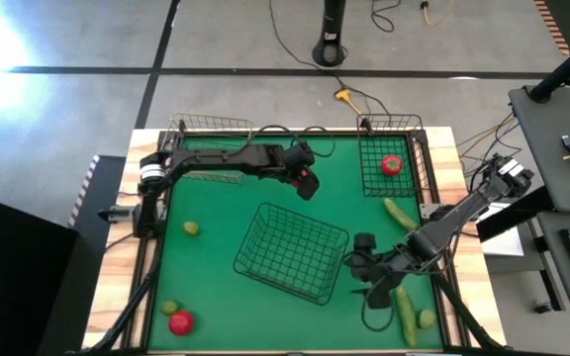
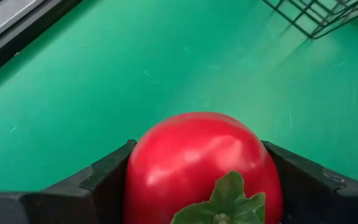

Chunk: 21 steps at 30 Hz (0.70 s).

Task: Sort produce into baskets
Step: Put the top tomato into the top black wire basket

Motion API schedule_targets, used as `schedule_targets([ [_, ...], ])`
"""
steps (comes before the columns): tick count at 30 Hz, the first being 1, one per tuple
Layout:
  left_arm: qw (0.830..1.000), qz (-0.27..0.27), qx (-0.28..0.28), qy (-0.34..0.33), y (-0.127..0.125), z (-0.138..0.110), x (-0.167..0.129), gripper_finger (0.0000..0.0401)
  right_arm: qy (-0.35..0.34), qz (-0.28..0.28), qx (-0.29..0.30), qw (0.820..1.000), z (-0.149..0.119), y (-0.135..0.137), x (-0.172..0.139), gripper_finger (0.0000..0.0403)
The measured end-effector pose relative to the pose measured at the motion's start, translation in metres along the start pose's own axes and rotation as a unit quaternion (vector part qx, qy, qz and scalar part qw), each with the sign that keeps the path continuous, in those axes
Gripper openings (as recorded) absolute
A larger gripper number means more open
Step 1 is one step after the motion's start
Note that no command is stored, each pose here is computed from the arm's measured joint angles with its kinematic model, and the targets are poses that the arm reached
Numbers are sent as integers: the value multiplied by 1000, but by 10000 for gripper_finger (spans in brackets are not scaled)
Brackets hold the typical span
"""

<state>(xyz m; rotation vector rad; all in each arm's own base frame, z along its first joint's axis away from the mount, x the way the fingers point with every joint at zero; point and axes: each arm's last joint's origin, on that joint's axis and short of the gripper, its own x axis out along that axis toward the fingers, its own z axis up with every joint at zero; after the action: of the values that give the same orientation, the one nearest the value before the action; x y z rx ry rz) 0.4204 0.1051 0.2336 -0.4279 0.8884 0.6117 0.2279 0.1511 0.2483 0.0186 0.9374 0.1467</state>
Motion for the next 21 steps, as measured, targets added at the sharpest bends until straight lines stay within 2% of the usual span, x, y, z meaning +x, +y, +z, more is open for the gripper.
schedule_targets([
  [1, 1000, -1, 1, 0, -1, -1, 0, 283, 2, -24, -3, 1000, -1, -3, -5, 368],
  [3, 1000, -1, 2, -1, -2, -1, -1, 283, -11, -106, -10, 994, -1, -11, -15, 368],
  [6, 1000, -2, 2, -1, -2, -1, -1, 283, -38, -256, -25, 966, -4, -28, -28, 368],
  [7, 1000, -2, 2, -1, -2, -1, -1, 283, -42, -291, -28, 955, -4, -34, -29, 368],
  [9, 1000, -2, 1, -2, -2, -1, -1, 283, -39, -327, -23, 944, -3, -45, -29, 368],
  [13, 1000, -3, 0, -4, -3, 0, -1, 283, -16, -328, -15, 945, 5, -64, -16, 368],
  [21, 1000, 0, 3, 0, -2, -1, 0, 283, 3, -225, -8, 974, 28, -96, 21, 368],
])
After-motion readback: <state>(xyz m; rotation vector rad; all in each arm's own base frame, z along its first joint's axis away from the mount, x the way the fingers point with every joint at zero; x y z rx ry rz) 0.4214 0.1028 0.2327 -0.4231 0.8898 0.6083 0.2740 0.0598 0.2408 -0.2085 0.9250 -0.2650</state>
